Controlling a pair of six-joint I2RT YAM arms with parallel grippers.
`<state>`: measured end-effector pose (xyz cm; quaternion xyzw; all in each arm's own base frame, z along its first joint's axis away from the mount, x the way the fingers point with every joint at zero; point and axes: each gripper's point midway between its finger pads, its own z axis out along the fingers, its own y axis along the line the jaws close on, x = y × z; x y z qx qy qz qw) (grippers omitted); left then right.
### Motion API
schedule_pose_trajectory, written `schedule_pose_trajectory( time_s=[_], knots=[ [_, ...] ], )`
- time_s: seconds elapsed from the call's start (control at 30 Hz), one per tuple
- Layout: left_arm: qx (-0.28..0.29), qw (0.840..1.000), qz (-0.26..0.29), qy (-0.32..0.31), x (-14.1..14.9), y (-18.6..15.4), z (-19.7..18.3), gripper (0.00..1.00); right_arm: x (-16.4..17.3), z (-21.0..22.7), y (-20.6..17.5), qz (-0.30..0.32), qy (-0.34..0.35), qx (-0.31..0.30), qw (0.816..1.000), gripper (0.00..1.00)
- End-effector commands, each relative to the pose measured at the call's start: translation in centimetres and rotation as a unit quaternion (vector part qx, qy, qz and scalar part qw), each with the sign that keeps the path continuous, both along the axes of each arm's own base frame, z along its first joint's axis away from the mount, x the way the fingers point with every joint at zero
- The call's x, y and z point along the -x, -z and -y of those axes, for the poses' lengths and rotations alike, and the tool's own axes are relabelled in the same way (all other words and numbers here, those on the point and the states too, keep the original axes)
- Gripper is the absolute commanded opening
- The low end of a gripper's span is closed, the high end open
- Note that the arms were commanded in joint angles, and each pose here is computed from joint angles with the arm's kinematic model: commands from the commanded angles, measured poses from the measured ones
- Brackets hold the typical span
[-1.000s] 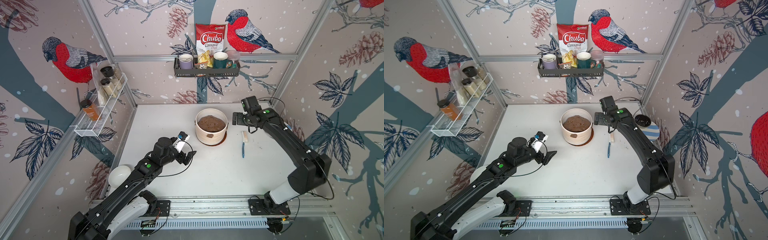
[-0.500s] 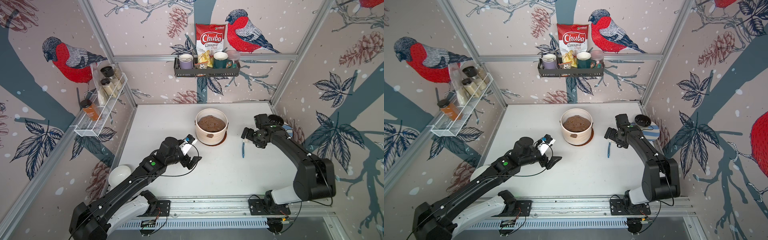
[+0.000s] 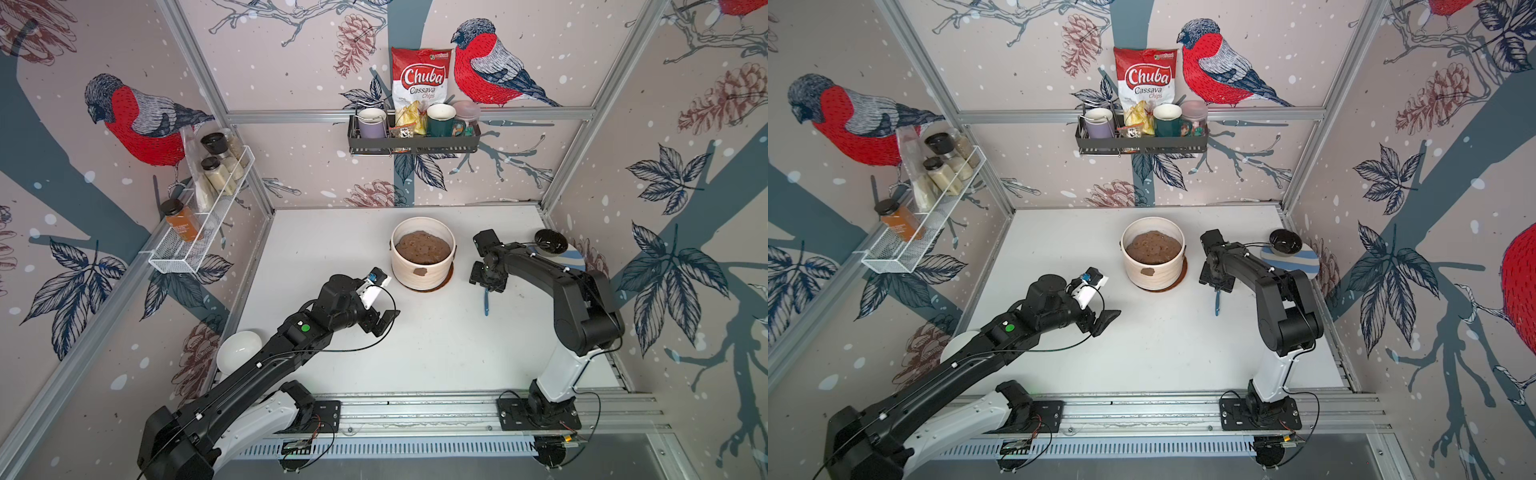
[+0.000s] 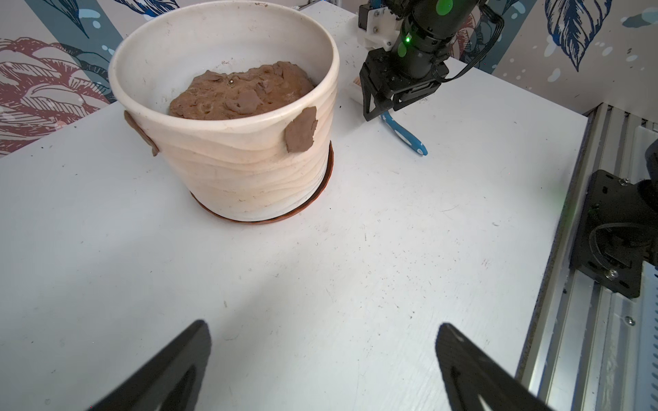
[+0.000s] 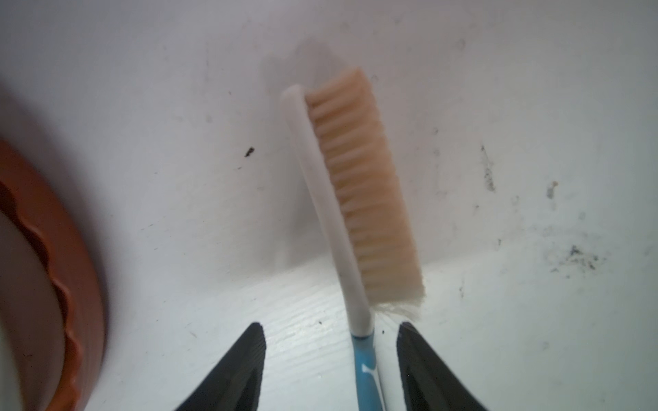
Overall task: Scrub the dried mud off the ceramic pot
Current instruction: Pick up the brush from the center of the board.
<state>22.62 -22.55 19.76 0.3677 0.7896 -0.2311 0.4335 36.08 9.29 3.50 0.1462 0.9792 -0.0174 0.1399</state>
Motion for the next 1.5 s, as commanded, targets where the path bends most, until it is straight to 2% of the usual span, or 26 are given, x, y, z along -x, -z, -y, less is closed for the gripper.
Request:
schedule_pose_trajectory(
  time_s=[0.0, 0.17, 0.3, 0.4, 0.47, 0.57, 0.7, 0.8, 0.9, 0.97, 1.07, 1.17, 1.23, 1.37, 1.47],
  knots=[
    [0.011, 1.000, 0.002, 0.011, 0.2, -0.6, 0.5, 0.98, -0.2, 0.5, 1.0, 0.007, 0.019, 0.009, 1.000, 0.56],
    [0.011, 1.000, -0.001, 0.016, 0.3, -0.4, 0.7, 0.98, -0.6, 0.5, 1.9, 0.012, 0.016, 0.012, 1.000, 0.48],
    [0.012, 1.000, 0.003, 0.014, 0.2, -0.6, 0.6, 0.98, -0.8, 0.9, 1.6, 0.019, 0.008, 0.021, 1.000, 0.28],
    [0.013, 1.000, 0.003, 0.014, 0.3, -0.5, 0.6, 0.98, -0.7, 1.0, 0.9, 0.028, 0.005, 0.014, 0.999, 0.10],
    [0.016, 1.000, 0.003, 0.014, 0.3, -0.6, 0.7, 0.98, -0.7, 0.8, -0.3, 0.044, -0.002, 0.005, 0.999, 0.05],
    [0.032, 0.999, 0.005, 0.017, 0.5, -1.0, 0.8, 0.98, -0.7, 0.5, -3.0, 0.083, -0.011, -0.010, 0.996, 0.04],
    [0.116, 0.993, 0.018, -0.002, 0.7, -4.1, 1.0, 0.98, -0.3, -0.2, -7.9, 0.159, -0.033, -0.044, 0.986, 0.03],
    [0.193, 0.981, 0.018, -0.018, 1.1, -7.6, 0.8, 0.99, 0.2, -1.1, -14.4, 0.261, -0.061, -0.088, 0.960, 0.01],
    [0.268, 0.962, 0.013, -0.041, 1.3, -11.2, 0.2, 0.99, 1.4, -2.8, -21.4, 0.360, -0.120, -0.130, 0.916, 0.00],
    [0.328, 0.944, -0.011, -0.043, 1.6, -13.4, 0.3, 0.99, 2.7, -4.9, -25.6, 0.416, -0.188, -0.157, 0.876, 0.01],
    [0.398, 0.914, -0.058, -0.052, 1.3, -16.6, 0.6, 0.99, 5.1, -8.8, -29.9, 0.445, -0.304, -0.174, 0.824, 0.01],
    [0.428, 0.896, -0.102, -0.061, 0.7, -18.7, 1.1, 0.99, 7.5, -12.7, -31.6, 0.441, -0.406, -0.155, 0.785, 0.00],
    [0.434, 0.892, -0.114, -0.062, 0.5, -19.8, 1.4, 0.99, 9.0, -15.2, -31.3, 0.424, -0.458, -0.129, 0.771, 0.00],
    [0.456, 0.882, -0.096, -0.071, 0.1, -21.8, 0.9, 0.99, 11.2, -19.8, -30.6, 0.400, -0.537, -0.073, 0.739, 0.00],
    [0.472, 0.874, -0.083, -0.083, -0.3, -21.9, 0.3, 0.99, 12.1, -22.0, -30.8, 0.402, -0.560, -0.066, 0.722, 0.00]
  ],
)
